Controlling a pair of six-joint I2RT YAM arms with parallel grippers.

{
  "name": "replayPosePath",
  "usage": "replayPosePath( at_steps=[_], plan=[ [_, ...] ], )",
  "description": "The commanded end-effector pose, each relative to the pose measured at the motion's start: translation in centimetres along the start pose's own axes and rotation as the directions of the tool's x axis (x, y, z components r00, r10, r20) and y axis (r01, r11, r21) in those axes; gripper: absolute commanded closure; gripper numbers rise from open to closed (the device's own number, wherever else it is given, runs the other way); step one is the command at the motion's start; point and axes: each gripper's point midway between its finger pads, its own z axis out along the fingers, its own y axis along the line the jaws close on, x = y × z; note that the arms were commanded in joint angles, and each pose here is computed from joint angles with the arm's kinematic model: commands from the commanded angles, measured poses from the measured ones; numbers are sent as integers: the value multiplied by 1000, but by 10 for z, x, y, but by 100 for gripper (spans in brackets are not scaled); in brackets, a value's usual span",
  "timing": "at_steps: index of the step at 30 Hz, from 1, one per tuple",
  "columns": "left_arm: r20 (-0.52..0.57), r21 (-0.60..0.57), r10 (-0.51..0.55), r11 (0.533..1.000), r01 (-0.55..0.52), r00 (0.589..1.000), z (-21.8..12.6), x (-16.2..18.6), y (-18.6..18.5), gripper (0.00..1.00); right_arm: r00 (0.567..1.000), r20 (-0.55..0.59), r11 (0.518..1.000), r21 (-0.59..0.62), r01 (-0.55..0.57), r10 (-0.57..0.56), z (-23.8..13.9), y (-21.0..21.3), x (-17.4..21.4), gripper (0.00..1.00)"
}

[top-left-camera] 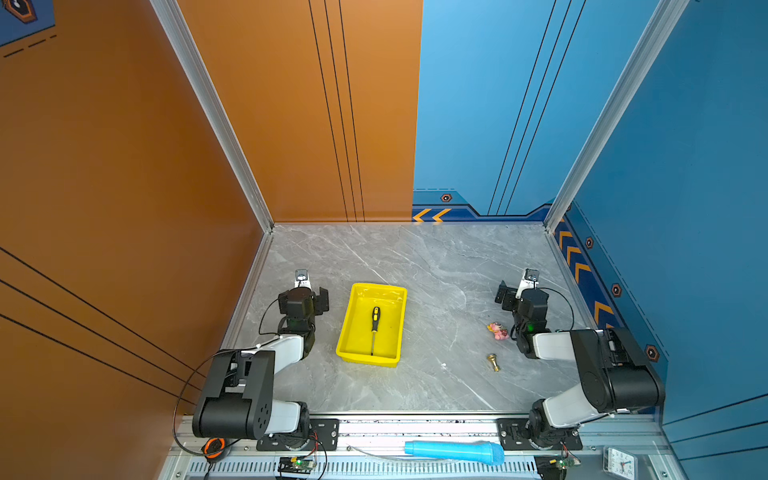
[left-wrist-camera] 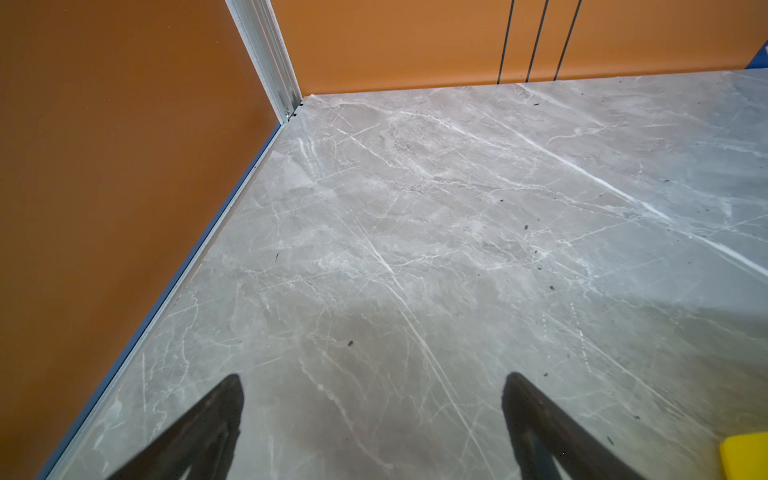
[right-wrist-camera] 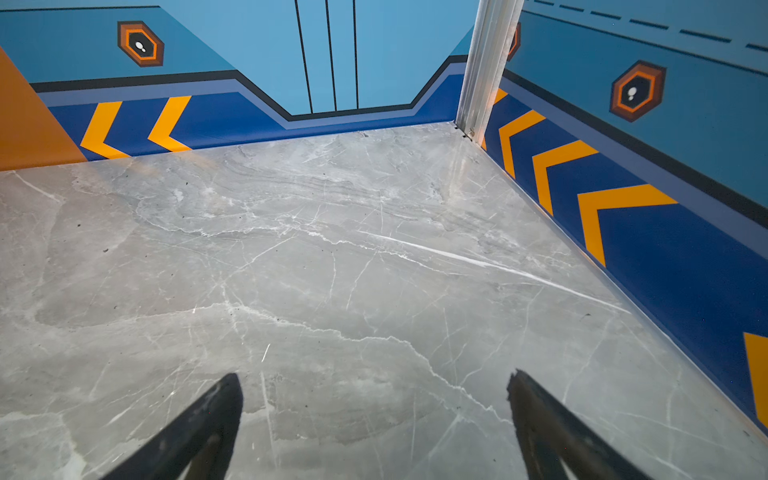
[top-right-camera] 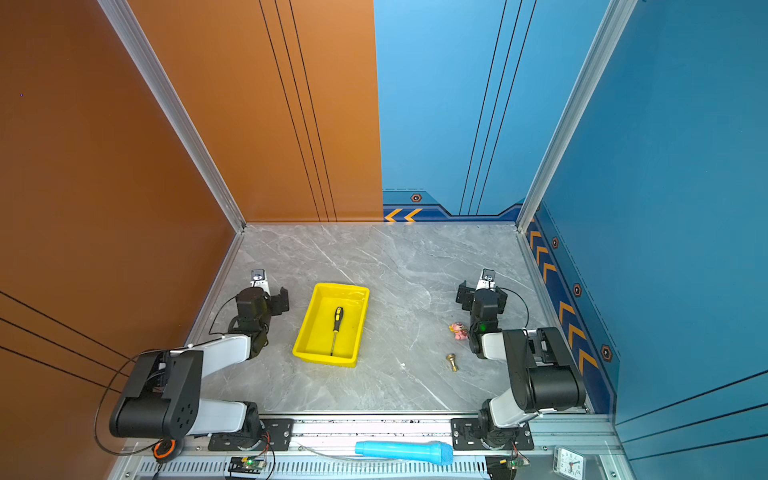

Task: Put the screwdriver in the bin

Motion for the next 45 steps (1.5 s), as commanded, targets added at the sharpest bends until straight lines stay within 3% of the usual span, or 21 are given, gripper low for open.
replayPosePath(
  at_steps=[1, 15, 45],
  plan=[
    [47, 46, -44, 998, 42, 998, 8, -13, -12, 2, 1000, 1, 1000, 22, 19, -19, -1, -3, 5, 0],
    [73, 116, -19, 993, 10, 997, 15, 4, -28, 2, 1000, 9, 1000, 1, -5, 5, -1, -6, 4, 0],
    [80, 120, -19, 993, 9, 997, 15, 4, -29, 2, 1000, 5, 1000, 4, 3, -3, 0, -4, 4, 0]
  ],
)
